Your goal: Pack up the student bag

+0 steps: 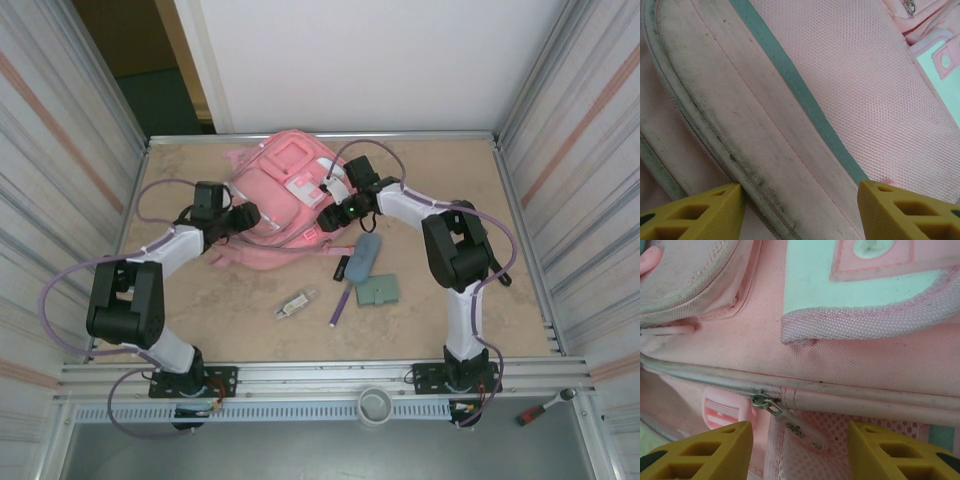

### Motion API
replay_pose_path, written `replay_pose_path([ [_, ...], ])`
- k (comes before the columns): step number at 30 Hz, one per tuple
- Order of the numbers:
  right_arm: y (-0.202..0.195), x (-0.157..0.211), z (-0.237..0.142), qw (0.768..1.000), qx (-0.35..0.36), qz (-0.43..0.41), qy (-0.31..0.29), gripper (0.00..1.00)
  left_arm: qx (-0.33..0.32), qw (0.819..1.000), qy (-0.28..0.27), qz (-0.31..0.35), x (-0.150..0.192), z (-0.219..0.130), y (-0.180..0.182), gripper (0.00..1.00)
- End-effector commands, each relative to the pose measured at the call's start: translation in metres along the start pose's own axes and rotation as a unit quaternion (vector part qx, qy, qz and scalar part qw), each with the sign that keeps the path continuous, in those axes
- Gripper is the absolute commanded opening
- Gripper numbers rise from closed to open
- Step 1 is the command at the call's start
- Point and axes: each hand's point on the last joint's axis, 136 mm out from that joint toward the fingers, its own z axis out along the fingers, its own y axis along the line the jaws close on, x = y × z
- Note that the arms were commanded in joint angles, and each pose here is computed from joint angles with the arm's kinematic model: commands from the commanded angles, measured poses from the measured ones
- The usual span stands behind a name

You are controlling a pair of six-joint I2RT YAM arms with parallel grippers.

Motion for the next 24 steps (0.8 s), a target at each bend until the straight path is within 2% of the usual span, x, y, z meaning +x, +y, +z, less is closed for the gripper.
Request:
replay_pose_path([
  [1,0.002,0.009,0.005,0.999,-0.028,0.001,0.024,0.49,0.016,1.000,0.007,0.007,0.003,0.004,-0.005,0.61],
  [10,0.004,0.011,0.018,0.998,-0.056,-0.005,0.028,0.42,0.019,1.000,0.008,0.005,0.003,0.006,-0.005,0.62],
  [21,0.010,0.006,0.023,0.996,-0.085,-0.030,-0.006,0.22,0.022,1.000,0.015,0.002,0.009,0.008,-0.004,0.61],
  [24,0.012,0.004,0.021,0.995,-0.090,-0.034,-0.012,0.20,0.023,1.000,0.015,0.002,0.010,0.008,-0.005,0.61],
])
